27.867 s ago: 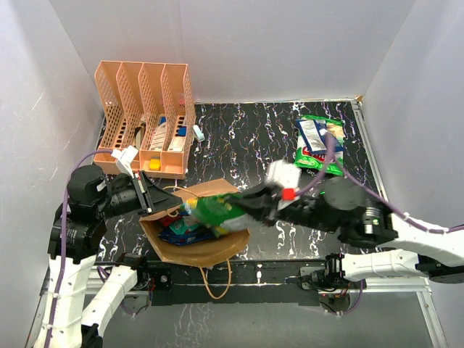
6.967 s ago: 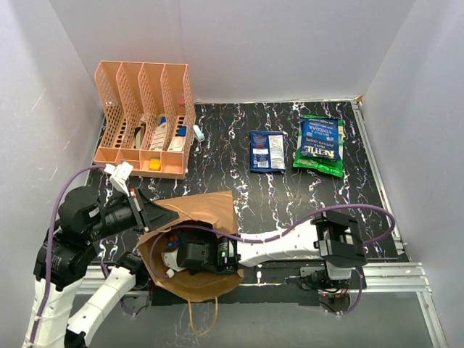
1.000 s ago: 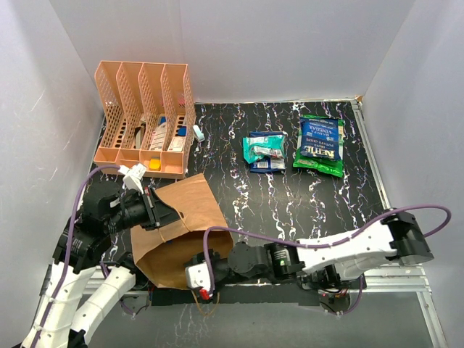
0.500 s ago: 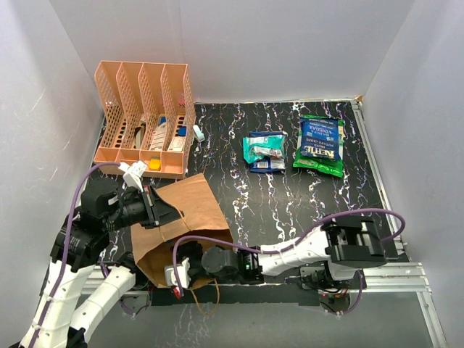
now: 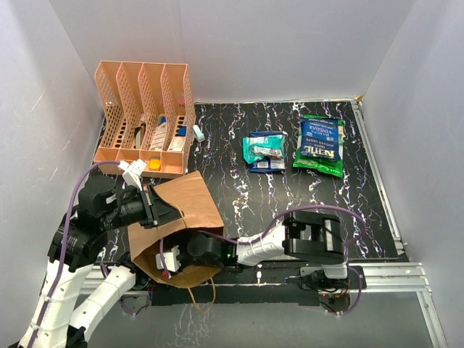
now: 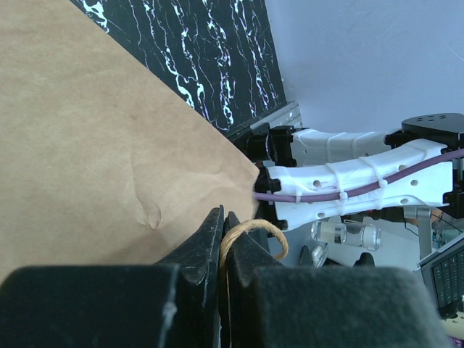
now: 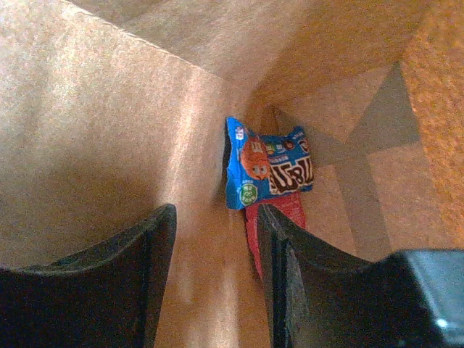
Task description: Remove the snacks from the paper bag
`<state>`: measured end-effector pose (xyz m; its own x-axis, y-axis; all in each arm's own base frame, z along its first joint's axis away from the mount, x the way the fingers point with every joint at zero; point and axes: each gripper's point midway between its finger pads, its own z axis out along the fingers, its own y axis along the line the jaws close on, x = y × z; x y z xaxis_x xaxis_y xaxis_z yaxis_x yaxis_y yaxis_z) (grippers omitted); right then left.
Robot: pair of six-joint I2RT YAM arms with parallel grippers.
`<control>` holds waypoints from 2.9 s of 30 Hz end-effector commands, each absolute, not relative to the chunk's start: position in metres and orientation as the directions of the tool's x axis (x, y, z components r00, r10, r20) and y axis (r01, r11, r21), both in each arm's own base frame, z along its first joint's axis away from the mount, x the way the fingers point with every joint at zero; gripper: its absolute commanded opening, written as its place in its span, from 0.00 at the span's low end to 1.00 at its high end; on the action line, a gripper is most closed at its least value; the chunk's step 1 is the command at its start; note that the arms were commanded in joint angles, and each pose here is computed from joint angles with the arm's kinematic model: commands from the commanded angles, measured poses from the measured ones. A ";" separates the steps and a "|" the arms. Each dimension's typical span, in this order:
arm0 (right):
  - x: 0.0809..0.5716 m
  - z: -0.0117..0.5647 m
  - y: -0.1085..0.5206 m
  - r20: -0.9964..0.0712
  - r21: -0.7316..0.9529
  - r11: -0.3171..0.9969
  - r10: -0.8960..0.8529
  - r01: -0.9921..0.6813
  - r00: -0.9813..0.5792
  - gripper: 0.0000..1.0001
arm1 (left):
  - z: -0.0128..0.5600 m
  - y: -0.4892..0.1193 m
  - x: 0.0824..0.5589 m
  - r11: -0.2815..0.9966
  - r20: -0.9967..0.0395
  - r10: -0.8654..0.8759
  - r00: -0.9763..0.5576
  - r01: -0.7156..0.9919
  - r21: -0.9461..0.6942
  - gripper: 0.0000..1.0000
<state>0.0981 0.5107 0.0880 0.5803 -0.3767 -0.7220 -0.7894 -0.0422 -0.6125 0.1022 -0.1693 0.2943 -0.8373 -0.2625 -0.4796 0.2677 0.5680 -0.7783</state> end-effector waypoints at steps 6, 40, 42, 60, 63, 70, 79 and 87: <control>0.129 0.116 0.549 -0.742 -0.642 0.064 -0.306 -0.764 0.597 0.62 | 0.311 -0.176 0.094 0.514 -0.479 -0.242 -0.844 0.307 -0.801 0.00; 0.095 0.166 0.482 -0.891 -0.441 0.375 -0.294 -0.815 0.347 0.52 | 0.312 -0.192 0.112 0.435 -0.424 -0.272 -0.864 0.283 -0.855 0.00; 0.101 0.159 0.493 -0.874 -0.481 0.379 -0.279 -0.791 0.398 0.50 | 0.313 -0.193 0.111 0.430 -0.424 -0.265 -0.866 0.287 -0.856 0.00; 0.123 0.132 0.569 -0.866 -0.499 0.250 -0.152 -0.830 0.475 0.57 | 0.327 -0.203 0.102 0.357 -0.404 -0.191 -0.895 0.320 -0.877 0.00; 0.131 0.122 0.576 -0.876 -0.481 0.243 -0.164 -0.842 0.453 0.64 | 0.329 -0.203 0.103 0.356 -0.403 -0.188 -0.896 0.320 -0.878 0.00; 0.159 0.107 0.595 -0.912 -0.404 0.316 -0.211 -0.858 0.352 0.74 | 0.328 -0.203 0.099 0.353 -0.392 -0.186 -0.901 0.311 -0.882 0.00; 0.231 0.087 0.556 -0.924 -0.334 0.579 -0.355 -0.743 0.139 0.43 | 0.322 -0.195 0.092 0.390 -0.385 -0.211 -0.899 0.284 -0.876 0.00; 0.228 0.082 0.492 -0.889 -0.365 0.598 -0.451 -0.714 0.077 0.36 | 0.301 -0.179 0.085 0.474 -0.385 -0.261 -0.885 0.230 -0.850 0.00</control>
